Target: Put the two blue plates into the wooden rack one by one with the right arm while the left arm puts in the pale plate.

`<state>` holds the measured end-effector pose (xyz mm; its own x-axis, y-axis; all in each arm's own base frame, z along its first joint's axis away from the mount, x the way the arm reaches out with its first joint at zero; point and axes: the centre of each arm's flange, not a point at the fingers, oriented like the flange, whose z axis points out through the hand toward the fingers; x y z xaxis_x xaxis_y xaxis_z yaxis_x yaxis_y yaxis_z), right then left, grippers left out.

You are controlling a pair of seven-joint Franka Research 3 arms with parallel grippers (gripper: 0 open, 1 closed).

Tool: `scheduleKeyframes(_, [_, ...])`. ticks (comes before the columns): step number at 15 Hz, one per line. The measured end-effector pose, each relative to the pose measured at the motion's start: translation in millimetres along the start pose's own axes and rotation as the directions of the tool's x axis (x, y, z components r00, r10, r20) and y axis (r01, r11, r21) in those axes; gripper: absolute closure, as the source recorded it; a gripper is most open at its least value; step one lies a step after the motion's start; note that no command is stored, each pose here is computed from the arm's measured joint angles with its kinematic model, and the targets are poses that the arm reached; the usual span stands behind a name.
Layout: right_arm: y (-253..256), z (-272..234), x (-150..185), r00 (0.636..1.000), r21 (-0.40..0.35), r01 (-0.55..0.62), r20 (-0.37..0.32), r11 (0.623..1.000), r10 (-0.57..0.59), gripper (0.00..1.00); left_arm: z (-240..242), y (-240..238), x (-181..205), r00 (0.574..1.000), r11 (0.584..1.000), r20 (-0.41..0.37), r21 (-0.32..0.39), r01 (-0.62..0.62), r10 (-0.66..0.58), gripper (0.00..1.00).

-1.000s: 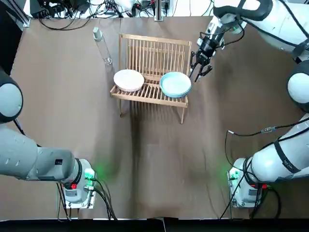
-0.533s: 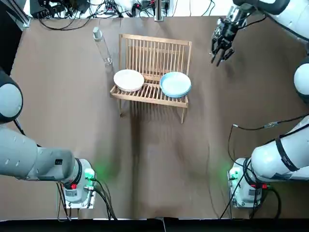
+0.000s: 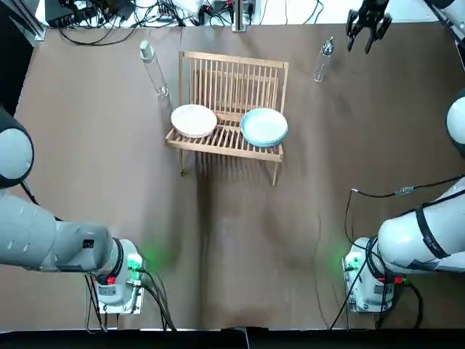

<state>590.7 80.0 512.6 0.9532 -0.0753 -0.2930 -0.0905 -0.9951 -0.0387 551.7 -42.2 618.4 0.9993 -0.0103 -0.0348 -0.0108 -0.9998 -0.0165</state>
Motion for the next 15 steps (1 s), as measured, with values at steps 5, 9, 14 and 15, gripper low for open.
scheduleKeyframes(5, [1.5,-64.2,-20.0,0.992,0.017,0.029,-0.127,0.999,-0.026,0.00,-0.1,-0.2,0.0,1.000,1.000,0.000,0.000,0.000,0.000,0.00])
scheduleKeyframes(9, [-9.4,-92.1,-54.2,0.985,-0.001,0.076,-0.157,0.997,-0.075,0.00,-0.2,-0.5,0.0,1.000,1.000,-0.001,0.000,0.001,-0.001,0.00])
scheduleKeyframes(14, [-52.3,-95.6,-97.3,0.976,-0.044,0.148,-0.153,0.988,-0.153,0.00,-3.3,-0.1,0.2,1.000,1.000,-0.008,-0.001,0.002,-0.002,0.00])
scheduleKeyframes(15, [-55.4,-93.0,-105.5,0.976,-0.053,0.152,-0.150,0.987,-0.159,0.00,-3.8,-0.1,0.2,1.000,1.000,-0.009,-0.001,0.002,-0.002,0.00])
